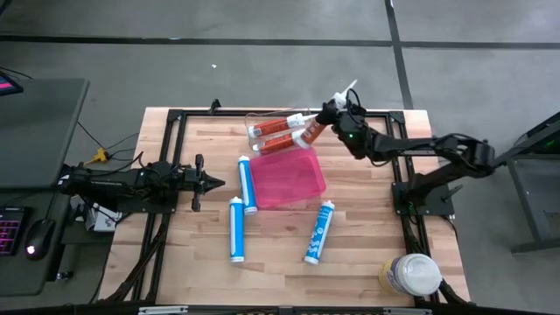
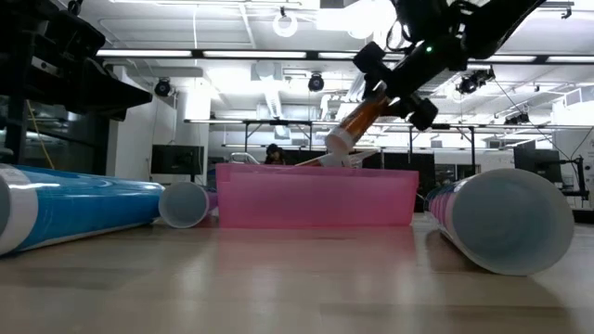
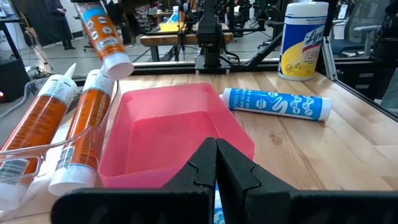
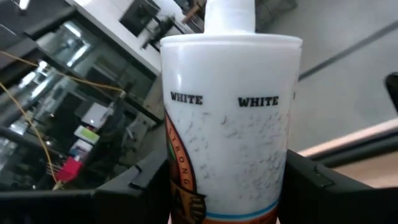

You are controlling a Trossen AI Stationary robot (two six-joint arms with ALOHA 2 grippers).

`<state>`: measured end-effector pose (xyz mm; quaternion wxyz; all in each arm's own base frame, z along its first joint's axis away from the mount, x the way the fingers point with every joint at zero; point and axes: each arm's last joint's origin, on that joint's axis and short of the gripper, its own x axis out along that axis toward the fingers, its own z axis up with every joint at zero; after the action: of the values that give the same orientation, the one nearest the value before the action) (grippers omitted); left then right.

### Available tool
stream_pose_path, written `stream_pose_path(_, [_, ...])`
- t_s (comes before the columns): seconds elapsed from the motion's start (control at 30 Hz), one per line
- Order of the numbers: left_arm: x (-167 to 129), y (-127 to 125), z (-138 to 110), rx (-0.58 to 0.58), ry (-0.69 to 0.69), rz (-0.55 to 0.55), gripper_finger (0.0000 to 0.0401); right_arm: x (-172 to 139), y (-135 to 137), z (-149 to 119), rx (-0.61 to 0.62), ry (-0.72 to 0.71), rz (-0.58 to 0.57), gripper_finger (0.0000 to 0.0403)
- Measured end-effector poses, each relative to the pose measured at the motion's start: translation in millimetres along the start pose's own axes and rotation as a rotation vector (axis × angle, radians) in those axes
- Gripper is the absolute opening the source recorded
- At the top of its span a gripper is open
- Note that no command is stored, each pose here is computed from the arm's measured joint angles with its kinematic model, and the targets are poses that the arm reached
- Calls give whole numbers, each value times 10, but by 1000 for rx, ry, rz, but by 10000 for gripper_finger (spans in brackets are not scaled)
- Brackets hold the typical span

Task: Pick & place silicon tubes, Sealant and Lysol wipes
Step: Put the orange sealant into the transparent bin

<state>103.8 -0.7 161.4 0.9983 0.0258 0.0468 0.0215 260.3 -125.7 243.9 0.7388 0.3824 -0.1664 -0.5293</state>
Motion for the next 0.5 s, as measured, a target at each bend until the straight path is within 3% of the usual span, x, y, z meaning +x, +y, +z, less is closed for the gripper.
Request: stream_pose_path(0.5, [0, 0, 0, 0, 0, 0, 0, 341, 269, -93, -72, -152, 53, 203])
